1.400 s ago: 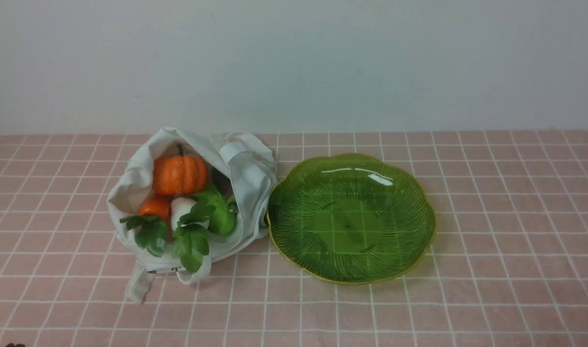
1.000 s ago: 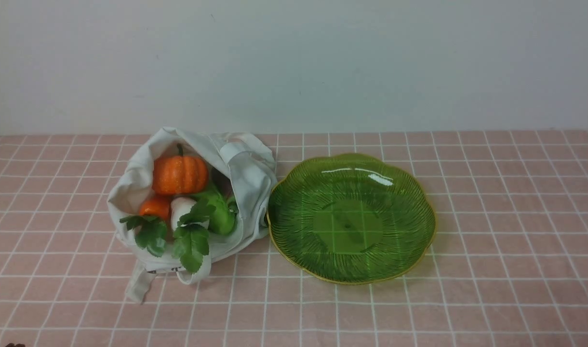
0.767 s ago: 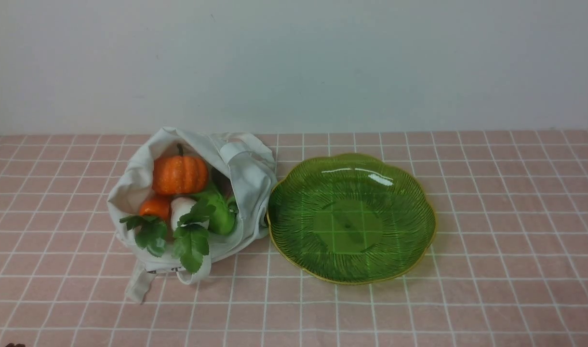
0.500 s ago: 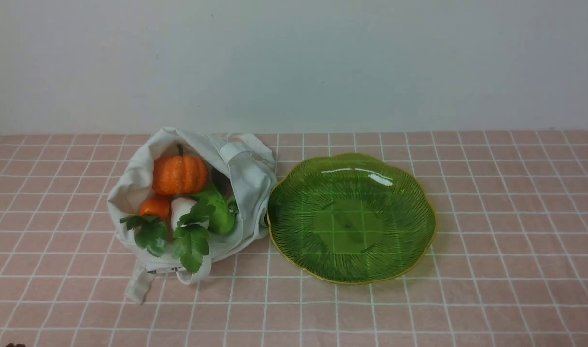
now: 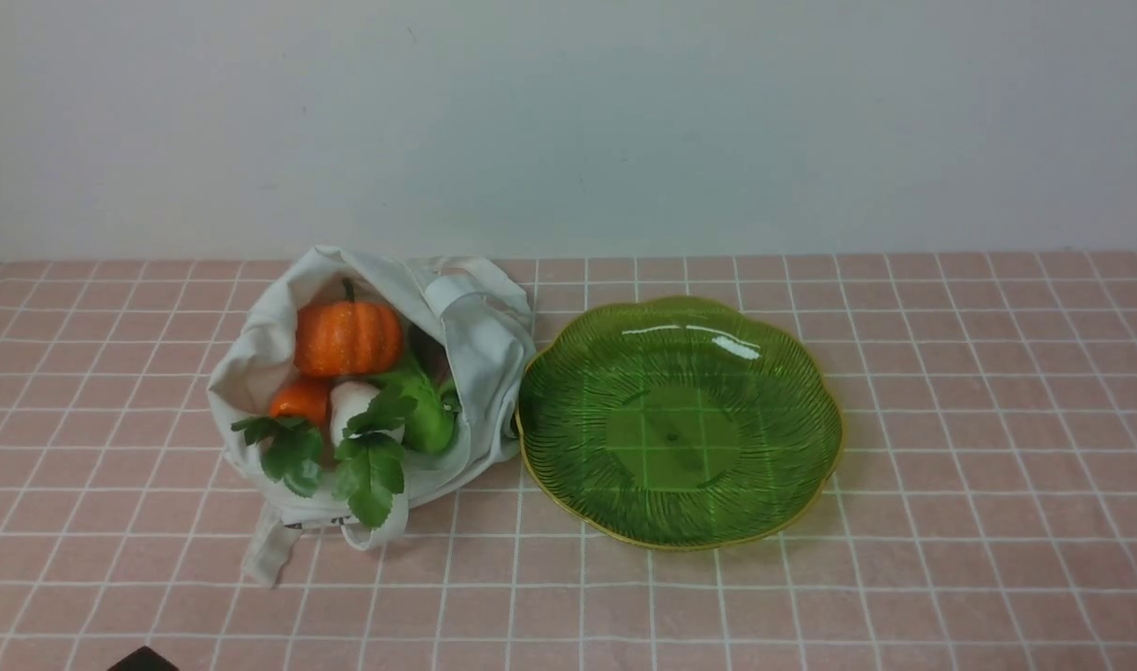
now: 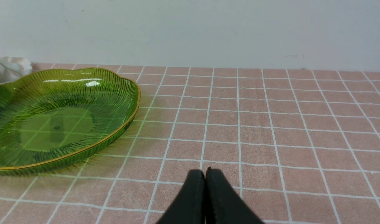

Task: Take vegetables from bag on pink coffee tablecloth place on plate.
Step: 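Reach into the cloth bag and grasp the pumpkin with the left gripper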

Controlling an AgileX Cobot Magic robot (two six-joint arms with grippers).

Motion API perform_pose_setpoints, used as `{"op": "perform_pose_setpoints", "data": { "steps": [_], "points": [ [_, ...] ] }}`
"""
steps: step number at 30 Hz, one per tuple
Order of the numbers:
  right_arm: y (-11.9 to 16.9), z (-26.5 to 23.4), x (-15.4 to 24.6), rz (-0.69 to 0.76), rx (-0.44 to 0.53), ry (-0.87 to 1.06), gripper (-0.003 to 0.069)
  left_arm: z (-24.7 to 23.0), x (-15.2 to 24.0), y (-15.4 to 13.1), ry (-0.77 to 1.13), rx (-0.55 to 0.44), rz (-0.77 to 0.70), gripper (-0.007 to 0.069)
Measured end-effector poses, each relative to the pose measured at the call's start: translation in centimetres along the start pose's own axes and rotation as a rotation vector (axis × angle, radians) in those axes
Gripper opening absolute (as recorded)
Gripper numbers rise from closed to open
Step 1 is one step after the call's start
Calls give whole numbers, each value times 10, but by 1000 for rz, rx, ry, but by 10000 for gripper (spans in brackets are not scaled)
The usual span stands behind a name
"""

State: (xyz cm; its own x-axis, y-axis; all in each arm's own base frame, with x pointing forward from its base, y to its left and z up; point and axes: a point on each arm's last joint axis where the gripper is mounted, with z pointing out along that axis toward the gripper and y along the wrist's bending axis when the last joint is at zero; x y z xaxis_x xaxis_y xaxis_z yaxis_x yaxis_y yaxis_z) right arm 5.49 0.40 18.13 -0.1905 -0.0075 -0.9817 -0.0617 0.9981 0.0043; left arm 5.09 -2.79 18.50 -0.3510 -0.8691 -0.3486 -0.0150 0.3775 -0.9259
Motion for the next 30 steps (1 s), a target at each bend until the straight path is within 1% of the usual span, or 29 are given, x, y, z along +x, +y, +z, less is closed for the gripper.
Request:
{"op": "perform_pose_setpoints", "data": {
  "steps": [4, 7, 8, 11, 13, 14, 17, 21, 23, 25, 26, 27, 29, 30],
  "points": [
    [0, 0, 0, 0, 0, 0, -15, 0, -3, -1, -32, 11, 29, -5],
    [0, 0, 0, 0, 0, 0, -15, -1, -4, -6, -35, 25, 126, -5],
    [0, 0, 0, 0, 0, 0, -15, -1, -4, -6, -35, 25, 126, -5],
    [0, 0, 0, 0, 0, 0, -15, -8, -8, -33, -2, 66, 258, -5],
    [0, 0, 0, 0, 0, 0, -15, -9, -13, -51, 33, 58, 333, -5],
    [0, 0, 0, 0, 0, 0, -15, -8, -18, -68, 77, 36, 405, -5],
    [0, 0, 0, 0, 0, 0, -15, 6, -32, -97, 235, -89, 539, -5],
    [0, 0, 0, 0, 0, 0, -15, 40, -57, -121, 431, -282, 664, 0],
    [0, 0, 0, 0, 0, 0, -15, 58, -72, -133, 478, -350, 718, 20],
    [0, 0, 0, 0, 0, 0, -15, 80, -86, -143, 510, -395, 749, 54],
    [0, 0, 0, 0, 0, 0, -15, 84, -88, -145, 515, -400, 756, 63],
    [0, 0, 0, 0, 0, 0, -15, 104, -98, -153, 539, -411, 776, 118],
    [0, 0, 0, 0, 0, 0, -15, 113, -102, -156, 552, -410, 788, 160],
    [0, 0, 0, 0, 0, 0, -15, 129, -103, -159, 582, -402, 807, 220]
  ]
}}
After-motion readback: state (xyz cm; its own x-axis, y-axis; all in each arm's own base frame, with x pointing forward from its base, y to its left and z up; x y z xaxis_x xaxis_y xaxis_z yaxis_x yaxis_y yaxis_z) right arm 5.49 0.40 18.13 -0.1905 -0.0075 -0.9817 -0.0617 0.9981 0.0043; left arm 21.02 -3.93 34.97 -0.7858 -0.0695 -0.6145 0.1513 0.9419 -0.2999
